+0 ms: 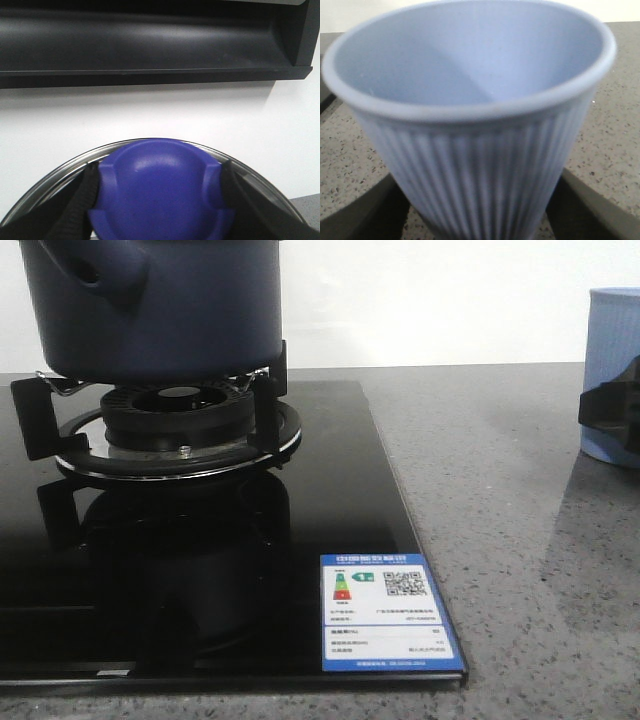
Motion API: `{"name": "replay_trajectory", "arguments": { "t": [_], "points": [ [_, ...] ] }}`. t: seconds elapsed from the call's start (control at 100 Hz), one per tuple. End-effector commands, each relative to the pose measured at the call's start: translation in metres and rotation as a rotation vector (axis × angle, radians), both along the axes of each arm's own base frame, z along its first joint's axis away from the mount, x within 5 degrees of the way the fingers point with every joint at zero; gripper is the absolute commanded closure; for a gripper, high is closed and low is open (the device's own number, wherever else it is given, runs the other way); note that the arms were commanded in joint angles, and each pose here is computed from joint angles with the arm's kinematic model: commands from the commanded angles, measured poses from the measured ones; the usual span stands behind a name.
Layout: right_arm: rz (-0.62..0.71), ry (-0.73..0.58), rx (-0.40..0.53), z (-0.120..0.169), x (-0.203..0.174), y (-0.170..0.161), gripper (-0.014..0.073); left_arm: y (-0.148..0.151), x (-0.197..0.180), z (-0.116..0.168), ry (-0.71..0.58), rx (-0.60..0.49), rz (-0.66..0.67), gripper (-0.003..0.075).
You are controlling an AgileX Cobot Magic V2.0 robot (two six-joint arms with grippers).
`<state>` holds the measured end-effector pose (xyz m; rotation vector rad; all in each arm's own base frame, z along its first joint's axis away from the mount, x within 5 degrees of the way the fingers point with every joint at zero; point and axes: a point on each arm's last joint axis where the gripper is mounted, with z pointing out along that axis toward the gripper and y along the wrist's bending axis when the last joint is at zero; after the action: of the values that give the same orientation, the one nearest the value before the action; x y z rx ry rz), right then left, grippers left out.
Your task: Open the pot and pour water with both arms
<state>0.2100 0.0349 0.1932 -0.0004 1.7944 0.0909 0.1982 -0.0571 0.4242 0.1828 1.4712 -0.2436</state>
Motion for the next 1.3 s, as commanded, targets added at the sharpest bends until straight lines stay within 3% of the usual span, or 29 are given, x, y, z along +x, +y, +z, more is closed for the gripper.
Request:
{"name": "replay_trajectory", "arguments": {
  "t": [0.0,0.24,0.46,0.7,0.92,1.11,1.29],
  "points": [
    [0.021,-0.138,-0.020,0.018,0.006,0.002,0.0228,0.008,-0.007,0.024,-0.135,-0.047,0.055,0.0348],
    [0.090,-0.124,-0.039,0.039,0.009,0.009,0.0228,0.008,-0.007,0.024,-0.135,-0.047,0.055,0.0348],
    [0.178,-0.117,-0.107,0.092,0.027,0.020,0.0228,0.008,-0.007,0.024,-0.135,-0.047,0.055,0.0348],
    [0.284,-0.105,-0.249,0.137,0.042,0.039,0.0228,0.007,-0.006,0.023,-0.129,-0.045,0.055,0.0348],
    [0.349,-0.109,-0.271,0.176,0.052,0.063,0.0228,0.007,-0.005,0.022,-0.127,-0.044,0.055,0.0348],
    [0.407,-0.115,-0.411,0.202,0.067,0.087,0.0228,0.007,-0.005,0.022,-0.127,-0.044,0.055,0.0348],
    [0.450,-0.066,-0.570,0.209,0.082,0.113,0.0228,0.007,-0.005,0.022,-0.127,-0.044,0.055,0.0348]
  ]
}}
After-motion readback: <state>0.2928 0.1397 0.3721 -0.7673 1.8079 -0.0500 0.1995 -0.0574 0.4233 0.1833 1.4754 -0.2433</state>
